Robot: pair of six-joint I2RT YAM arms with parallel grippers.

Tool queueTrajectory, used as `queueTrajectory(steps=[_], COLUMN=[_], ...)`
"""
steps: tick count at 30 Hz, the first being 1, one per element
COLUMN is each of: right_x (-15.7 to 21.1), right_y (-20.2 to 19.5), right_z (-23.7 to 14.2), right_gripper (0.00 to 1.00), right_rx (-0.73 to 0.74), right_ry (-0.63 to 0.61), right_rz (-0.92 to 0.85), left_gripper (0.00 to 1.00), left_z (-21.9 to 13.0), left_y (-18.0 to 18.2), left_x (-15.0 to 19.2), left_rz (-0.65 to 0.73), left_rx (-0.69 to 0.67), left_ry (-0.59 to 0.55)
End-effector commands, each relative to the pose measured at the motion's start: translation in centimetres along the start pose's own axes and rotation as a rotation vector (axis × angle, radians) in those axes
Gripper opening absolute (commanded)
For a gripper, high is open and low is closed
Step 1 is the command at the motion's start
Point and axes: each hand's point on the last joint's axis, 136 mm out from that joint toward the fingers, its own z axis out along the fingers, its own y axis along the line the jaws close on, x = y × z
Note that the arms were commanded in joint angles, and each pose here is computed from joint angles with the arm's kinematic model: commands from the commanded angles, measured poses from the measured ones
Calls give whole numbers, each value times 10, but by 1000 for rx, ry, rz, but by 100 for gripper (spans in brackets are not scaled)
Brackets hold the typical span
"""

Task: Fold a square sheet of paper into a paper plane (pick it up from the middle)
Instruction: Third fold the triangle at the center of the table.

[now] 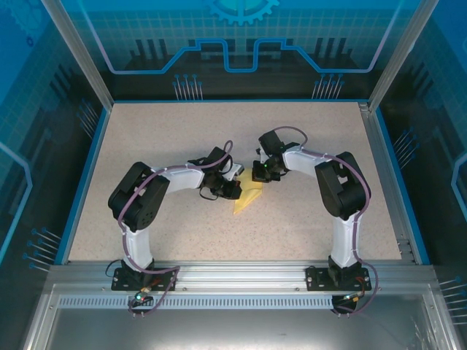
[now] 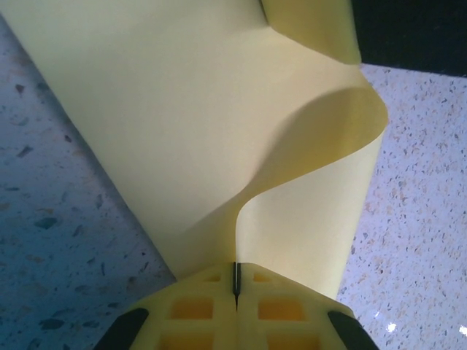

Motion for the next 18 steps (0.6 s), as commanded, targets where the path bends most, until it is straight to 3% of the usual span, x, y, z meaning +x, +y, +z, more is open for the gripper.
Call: queueTrajectory(steps=[1,10,18], right_x=[19,4,-22], right_y=[-18,3,23], right_z=[7,-13,-76], right_gripper=[0,3,10], right_rx=[66,-7,-145], right_ry=[72,23,-152], right_rz=[21,10,24], left_gripper=[5,5,5], left_z=[4,6,7], left_y=[5,4,5], left_x=[12,14,16], left_rz=[-16,-14,-22], left_rx=[-17,-8,-6], left_ry=[32,43,47])
